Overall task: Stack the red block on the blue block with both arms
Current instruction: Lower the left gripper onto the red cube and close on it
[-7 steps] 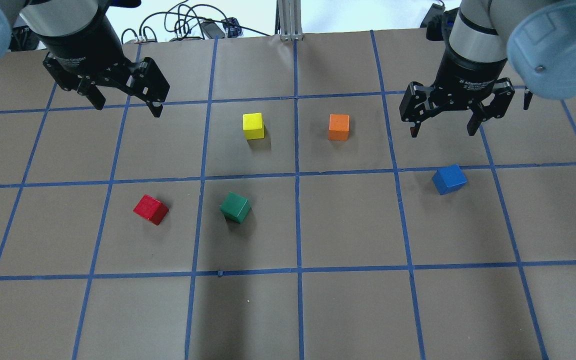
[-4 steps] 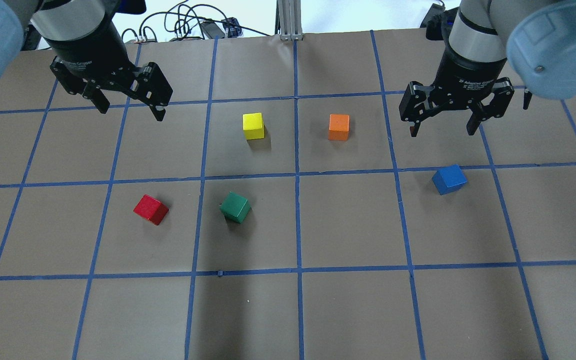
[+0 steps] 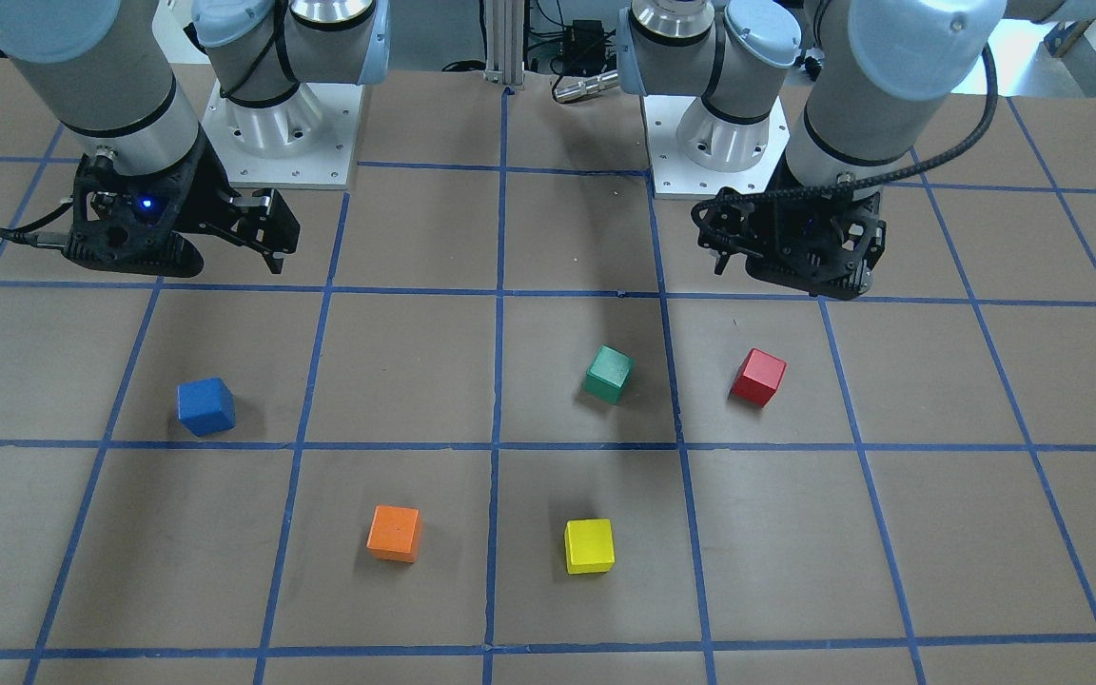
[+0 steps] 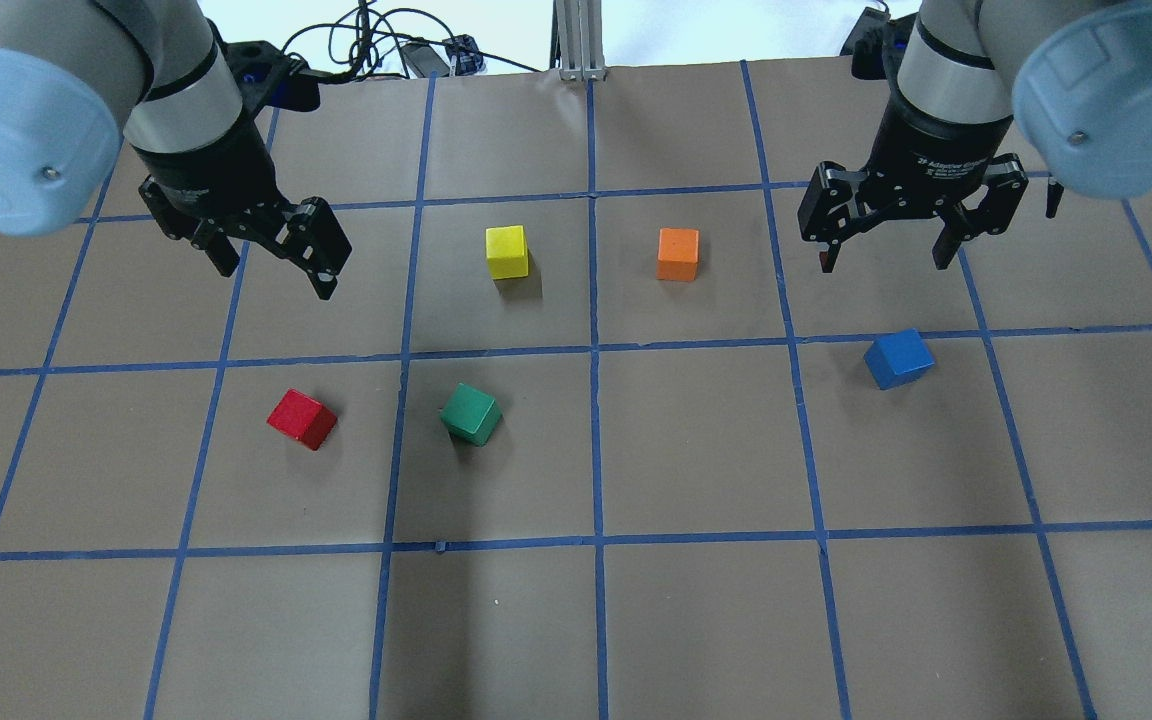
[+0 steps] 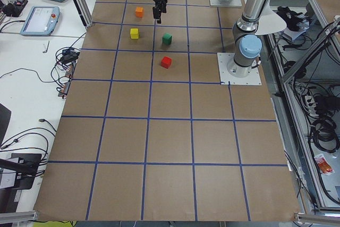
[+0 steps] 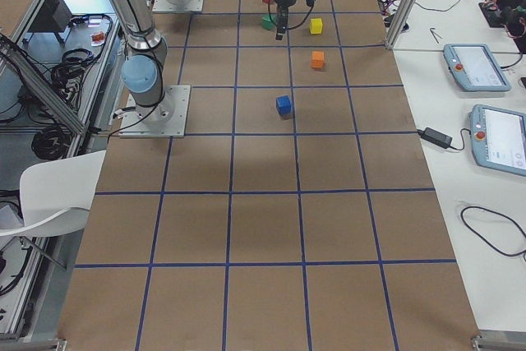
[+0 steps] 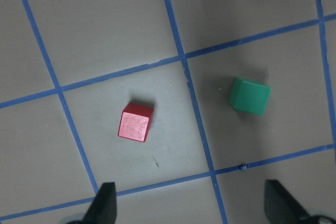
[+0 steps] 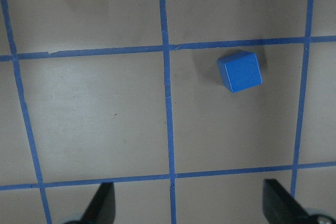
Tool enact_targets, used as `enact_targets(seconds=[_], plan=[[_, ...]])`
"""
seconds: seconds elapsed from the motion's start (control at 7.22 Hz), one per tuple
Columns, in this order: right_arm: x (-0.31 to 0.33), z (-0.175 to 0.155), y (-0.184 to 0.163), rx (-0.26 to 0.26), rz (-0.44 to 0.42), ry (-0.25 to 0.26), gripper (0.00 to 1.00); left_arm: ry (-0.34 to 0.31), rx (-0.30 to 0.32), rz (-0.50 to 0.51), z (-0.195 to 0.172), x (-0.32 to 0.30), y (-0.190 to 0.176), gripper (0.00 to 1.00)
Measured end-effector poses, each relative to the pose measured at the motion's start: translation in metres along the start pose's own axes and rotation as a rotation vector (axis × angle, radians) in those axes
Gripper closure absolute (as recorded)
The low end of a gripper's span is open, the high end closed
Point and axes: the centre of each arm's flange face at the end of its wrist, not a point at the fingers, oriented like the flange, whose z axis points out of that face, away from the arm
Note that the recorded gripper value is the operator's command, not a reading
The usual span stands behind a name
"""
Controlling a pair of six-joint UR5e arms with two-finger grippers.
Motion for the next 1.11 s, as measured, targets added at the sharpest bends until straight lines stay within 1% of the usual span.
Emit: enact_targets(seconds=[0.28,0.42,0.55,0.83,1.11], plan=[[0.000,0.000,0.000,-0.001,0.000,0.000,0.00,0.021,-0.025,0.092,0.047,-0.027,0.008,0.00],[0.000,0.000,0.000,-0.001,0.000,0.000,0.00,0.035,-0.043,0.115,0.074,-0.033,0.015,0.00],[0.000,0.000,0.000,-0.001,0.000,0.000,0.00,0.035,-0.033,0.135,0.104,-0.042,0.021,0.00],[0.001,0.000,0.000,-0.001,0.000,0.000,0.00,0.016,0.012,0.173,0.164,-0.056,0.038,0.00],[0.001,0.000,0.000,-0.001,0.000,0.000,0.00,0.021,0.011,0.169,0.205,-0.054,0.047,0.00]])
